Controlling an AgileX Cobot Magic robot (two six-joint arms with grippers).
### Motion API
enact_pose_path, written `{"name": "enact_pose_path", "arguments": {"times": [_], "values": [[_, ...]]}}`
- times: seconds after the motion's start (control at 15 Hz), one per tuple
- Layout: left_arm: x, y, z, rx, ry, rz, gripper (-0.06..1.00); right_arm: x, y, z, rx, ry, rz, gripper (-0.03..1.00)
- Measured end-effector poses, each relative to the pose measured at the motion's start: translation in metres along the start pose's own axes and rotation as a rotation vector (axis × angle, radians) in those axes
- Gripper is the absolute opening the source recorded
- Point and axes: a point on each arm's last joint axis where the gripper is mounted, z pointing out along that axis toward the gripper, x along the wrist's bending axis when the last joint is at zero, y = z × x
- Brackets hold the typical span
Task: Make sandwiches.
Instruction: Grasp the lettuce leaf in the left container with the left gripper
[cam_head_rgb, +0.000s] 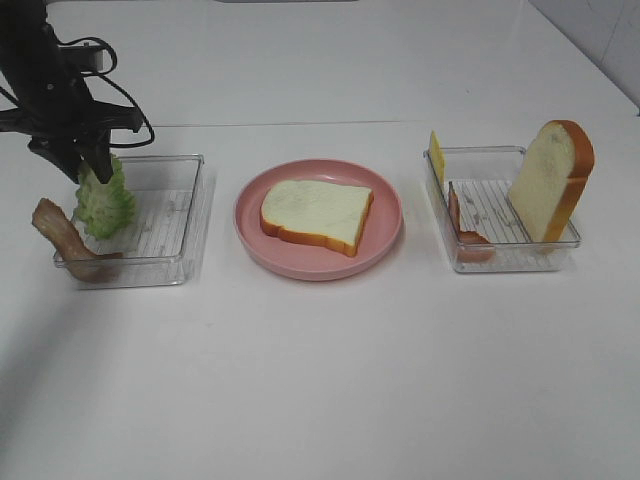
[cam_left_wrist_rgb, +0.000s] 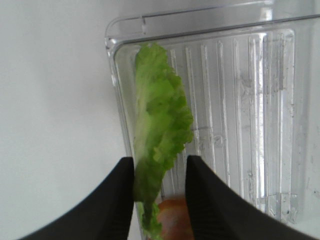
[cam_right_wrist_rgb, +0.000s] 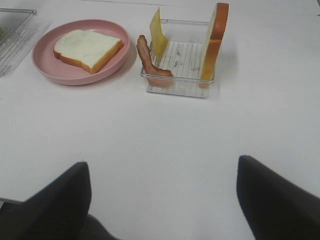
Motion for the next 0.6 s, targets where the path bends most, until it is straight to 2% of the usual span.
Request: {"name": "enact_pose_path", "arguments": {"times": [0.27,0.6], "values": [[0.0020,-0.0012,-0.0001,0.014,0.021,0.009,0.46,0.0000,0.0000,0.0000,0.000,0.000,0.000,0.76],[0.0029,-0.0012,-0.0001,0.014,0.032,0.013,0.47,0.0000,0.0000,0.0000,0.000,0.000,0.000,0.76]]}}
